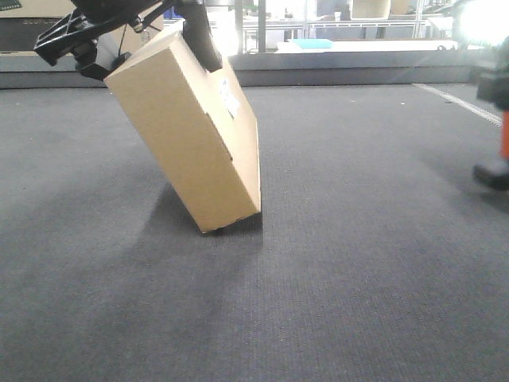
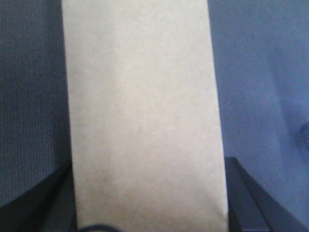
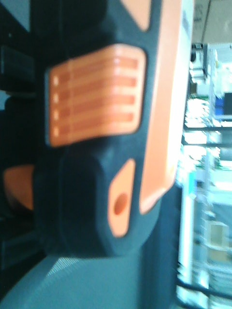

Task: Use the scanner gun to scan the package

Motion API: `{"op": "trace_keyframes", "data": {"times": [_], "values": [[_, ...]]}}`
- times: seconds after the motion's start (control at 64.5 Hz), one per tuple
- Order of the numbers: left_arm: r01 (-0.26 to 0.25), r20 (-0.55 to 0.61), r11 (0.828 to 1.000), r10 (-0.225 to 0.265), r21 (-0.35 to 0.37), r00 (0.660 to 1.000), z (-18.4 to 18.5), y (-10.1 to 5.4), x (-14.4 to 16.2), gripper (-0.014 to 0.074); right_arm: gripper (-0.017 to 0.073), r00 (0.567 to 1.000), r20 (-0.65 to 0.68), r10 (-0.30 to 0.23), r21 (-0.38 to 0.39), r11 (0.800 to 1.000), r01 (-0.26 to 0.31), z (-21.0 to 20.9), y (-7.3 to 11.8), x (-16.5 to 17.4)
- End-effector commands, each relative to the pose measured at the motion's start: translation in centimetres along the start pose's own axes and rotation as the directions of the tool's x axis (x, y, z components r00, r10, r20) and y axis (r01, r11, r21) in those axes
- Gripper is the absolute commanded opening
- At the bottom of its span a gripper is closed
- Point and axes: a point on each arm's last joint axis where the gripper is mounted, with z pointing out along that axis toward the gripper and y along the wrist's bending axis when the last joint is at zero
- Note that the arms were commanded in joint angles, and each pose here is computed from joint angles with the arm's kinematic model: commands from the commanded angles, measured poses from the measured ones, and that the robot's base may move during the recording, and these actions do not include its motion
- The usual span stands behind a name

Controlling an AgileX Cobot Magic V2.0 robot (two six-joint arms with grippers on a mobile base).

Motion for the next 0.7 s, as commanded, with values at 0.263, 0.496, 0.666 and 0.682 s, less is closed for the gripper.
{"op": "trace_keyframes", "data": {"times": [0.263, 0.496, 0.666, 0.682], "values": [[0.050, 0.007, 0.998, -0.050, 0.044, 0.999, -0.4, -0.5, -0.3, -0.0111, -0.0153, 0.953, 0.004, -0.304, 0.229, 0.928, 0.295, 0.1, -2.1, -3.2], [0.050, 0.007, 0.998, -0.050, 0.044, 0.999, -0.4, -0.5, -0.3, -0.0111, -0.0153, 0.942, -0.003, -0.337, 0.219, 0.919, 0.329, 0.1, -2.0, -3.1], [0.050, 0.007, 0.998, -0.050, 0.044, 0.999, -0.4, -0.5, -0.3, -0.0111, -0.0153, 0.941, -0.009, -0.339, 0.217, 0.918, 0.333, 0.2, -2.0, -3.0], [0.050, 0.007, 0.998, -0.050, 0.044, 0.999, -0.4, -0.5, -0.3, -0.0111, -0.0153, 0.941, -0.009, -0.339, 0.217, 0.918, 0.333, 0.2, -2.0, -3.0]]}}
